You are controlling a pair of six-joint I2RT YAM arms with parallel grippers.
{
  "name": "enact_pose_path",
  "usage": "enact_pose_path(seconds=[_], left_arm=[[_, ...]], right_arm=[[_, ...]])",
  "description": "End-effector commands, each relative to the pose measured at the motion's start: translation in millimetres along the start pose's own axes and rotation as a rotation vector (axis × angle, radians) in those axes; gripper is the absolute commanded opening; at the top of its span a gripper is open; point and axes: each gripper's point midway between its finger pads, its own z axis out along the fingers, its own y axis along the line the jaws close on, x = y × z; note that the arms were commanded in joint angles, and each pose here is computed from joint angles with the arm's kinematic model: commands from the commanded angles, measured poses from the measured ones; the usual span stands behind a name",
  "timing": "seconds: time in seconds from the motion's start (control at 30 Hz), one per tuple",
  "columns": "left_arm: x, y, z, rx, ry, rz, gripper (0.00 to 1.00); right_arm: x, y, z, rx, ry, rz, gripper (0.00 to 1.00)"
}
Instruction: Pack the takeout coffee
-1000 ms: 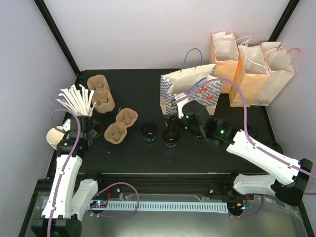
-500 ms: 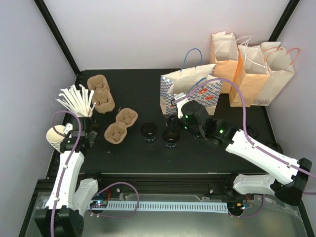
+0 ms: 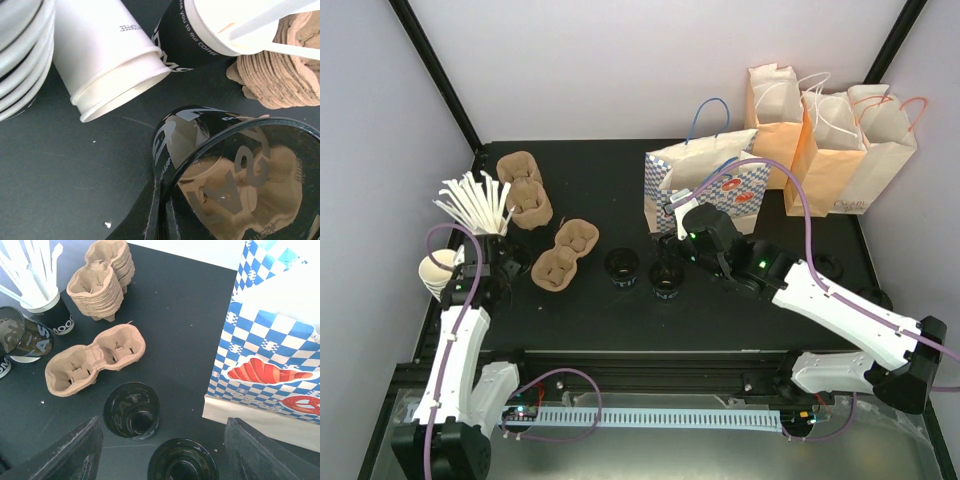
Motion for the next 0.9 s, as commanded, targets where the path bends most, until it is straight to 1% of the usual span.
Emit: enact_pose_path(seconds=[0.0,0.23,0.4,0.53,0.6,0.73,0.87], left_arm=[[12.3,22.7,-9.7,-0.106,0.072,-0.017,0.01],[-8.1,21.8,-34.3,-0.123,-0.010,-0.004,0.02],[-13.8,20.3,-46.0,-0.130,-0.024,-0.004,0.04],[-14.4,25.0,-54.8,-0.194,0.002,0.017,0.04],[-9.3,26.4,-58.9,-0.212,0.039,0.015,0.03],[10.6,23.7,-61.5,-0.183,0.138,-0.004,0.03],[24.8,27.6,-60.6,-0.177,0.193,-0.015,0.02]], right_arm=[[-4.1,-1.3,0.9,0.009,-0.012,0.005,0.69],[-3.8,0.2,1.7,0.002,-0.009,0.007,0.69],[-3.3,0.0,1.7,0.002,-0.008,0.008,0.69],[-1.9,1.1,3.2,-0.002,-0.002,0.011,0.69],[-0.9,1.5,4.2,-0.004,0.002,0.012,0.68],[-1.6,2.0,4.3,-0.006,0.000,0.021,0.68],[-2.7,2.4,2.2,-0.011,-0.006,0.028,0.68]])
